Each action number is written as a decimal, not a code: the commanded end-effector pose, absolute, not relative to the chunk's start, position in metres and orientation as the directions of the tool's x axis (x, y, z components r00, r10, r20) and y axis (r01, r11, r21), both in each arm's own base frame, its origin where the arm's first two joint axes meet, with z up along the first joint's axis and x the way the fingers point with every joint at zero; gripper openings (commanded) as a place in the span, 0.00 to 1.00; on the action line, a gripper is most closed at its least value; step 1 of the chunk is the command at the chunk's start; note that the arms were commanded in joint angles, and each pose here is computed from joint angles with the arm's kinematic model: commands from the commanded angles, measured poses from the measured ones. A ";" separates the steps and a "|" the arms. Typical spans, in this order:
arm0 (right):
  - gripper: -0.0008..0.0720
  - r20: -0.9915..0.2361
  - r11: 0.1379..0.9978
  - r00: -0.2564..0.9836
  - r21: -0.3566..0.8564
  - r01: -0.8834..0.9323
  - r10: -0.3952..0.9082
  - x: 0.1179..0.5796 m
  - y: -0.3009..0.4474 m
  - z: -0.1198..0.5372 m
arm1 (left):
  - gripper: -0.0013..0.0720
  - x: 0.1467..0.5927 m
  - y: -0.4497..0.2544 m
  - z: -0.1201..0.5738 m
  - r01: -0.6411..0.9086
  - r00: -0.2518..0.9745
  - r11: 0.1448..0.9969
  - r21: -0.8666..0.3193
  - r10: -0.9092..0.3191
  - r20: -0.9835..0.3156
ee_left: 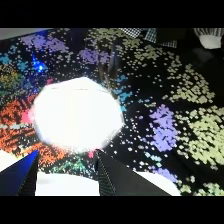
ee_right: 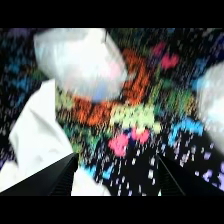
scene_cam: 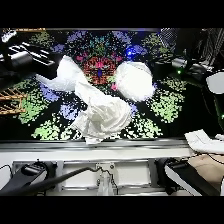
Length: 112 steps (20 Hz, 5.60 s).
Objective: Fold the clothes and pants, and hang the long-sleeved shirts on hangers.
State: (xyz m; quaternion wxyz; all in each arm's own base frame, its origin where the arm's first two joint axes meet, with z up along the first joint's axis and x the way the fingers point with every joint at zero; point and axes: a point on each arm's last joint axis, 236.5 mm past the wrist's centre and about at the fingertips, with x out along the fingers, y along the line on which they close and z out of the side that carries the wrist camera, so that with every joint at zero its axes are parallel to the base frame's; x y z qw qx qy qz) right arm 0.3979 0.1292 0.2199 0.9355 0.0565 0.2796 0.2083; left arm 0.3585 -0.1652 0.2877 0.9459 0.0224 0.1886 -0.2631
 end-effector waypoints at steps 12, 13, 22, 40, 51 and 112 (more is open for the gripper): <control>0.82 -0.592 0.865 0.632 0.317 -0.389 0.501 0.369 0.149 0.196 | 0.53 0.318 -0.189 0.059 0.616 0.475 0.764 -0.192 -0.555 -0.683; 0.82 -0.650 0.857 0.563 0.326 -0.400 0.510 0.353 0.151 0.180 | 0.53 0.316 -0.196 0.054 0.635 0.462 0.743 -0.209 -0.583 -0.668; 0.79 -0.719 0.769 0.284 0.548 -0.328 0.634 0.295 0.182 0.110 | 0.54 0.329 -0.247 0.013 0.438 0.327 0.661 -0.609 -0.748 -0.577; 0.79 -0.700 0.724 0.261 0.518 -0.455 0.665 0.277 0.239 0.101 | 0.53 0.348 -0.226 -0.014 0.379 0.329 0.663 -0.645 -0.748 -0.576; 0.79 -0.697 0.729 0.271 0.520 -0.446 0.664 0.279 0.239 0.102 | 0.03 0.320 -0.280 -0.011 0.389 0.230 0.570 -0.724 -0.821 -0.523; 0.04 -0.088 0.907 0.914 -0.119 -0.405 0.396 0.369 0.156 0.450 | 0.03 0.344 -0.276 0.409 0.723 0.661 0.551 -0.418 -0.728 0.184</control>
